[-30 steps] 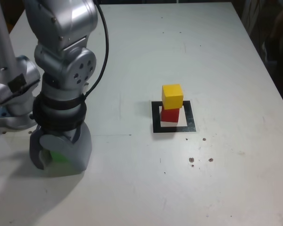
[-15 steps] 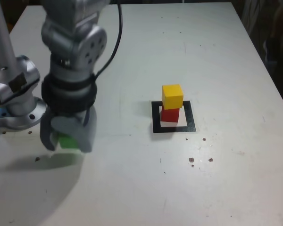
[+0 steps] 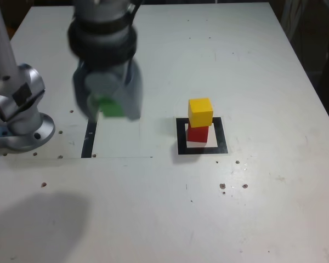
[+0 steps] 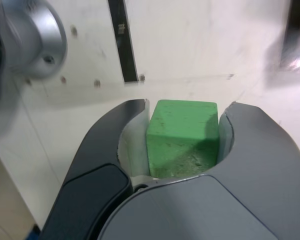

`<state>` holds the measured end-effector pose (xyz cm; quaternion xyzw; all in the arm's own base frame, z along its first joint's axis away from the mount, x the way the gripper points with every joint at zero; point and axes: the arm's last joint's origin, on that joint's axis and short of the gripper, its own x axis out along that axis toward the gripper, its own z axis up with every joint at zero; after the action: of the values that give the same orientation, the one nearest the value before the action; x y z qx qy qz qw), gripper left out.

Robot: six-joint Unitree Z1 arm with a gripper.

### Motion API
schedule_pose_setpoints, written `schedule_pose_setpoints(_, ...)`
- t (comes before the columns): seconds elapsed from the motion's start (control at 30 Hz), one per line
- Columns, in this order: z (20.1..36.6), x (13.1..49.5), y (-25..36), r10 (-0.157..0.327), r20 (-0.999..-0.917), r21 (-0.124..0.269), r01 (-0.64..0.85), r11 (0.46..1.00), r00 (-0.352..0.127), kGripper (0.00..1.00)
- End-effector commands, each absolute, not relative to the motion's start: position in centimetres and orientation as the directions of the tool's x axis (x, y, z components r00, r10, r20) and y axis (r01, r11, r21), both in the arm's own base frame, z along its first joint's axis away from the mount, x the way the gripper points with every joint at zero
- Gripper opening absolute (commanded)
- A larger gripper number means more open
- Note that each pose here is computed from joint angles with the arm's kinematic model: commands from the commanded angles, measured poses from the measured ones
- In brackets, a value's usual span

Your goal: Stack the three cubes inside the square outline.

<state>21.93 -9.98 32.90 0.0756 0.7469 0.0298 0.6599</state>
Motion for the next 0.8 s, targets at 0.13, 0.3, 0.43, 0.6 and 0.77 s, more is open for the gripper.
schedule_pose_setpoints(0.13,37.6,25.9,-8.0,0.099,-0.9951,0.099,0.035,0.994,0.006,0.14)
schedule_pose_setpoints(0.3,37.5,30.0,-7.7,0.097,-0.9952,0.097,0.06,0.993,0.014,0.14)
schedule_pose_setpoints(0.43,36.1,32.8,-7.1,0.114,-0.9932,0.113,0.07,0.991,-0.021,0.14)
schedule_pose_setpoints(0.6,34.1,35.1,-5.8,0.121,-0.9898,0.117,0.056,0.992,-0.075,0.15)
schedule_pose_setpoints(0.77,32.9,36.3,-4.9,0.099,-0.9896,0.094,0.045,0.995,-0.104,0.15)
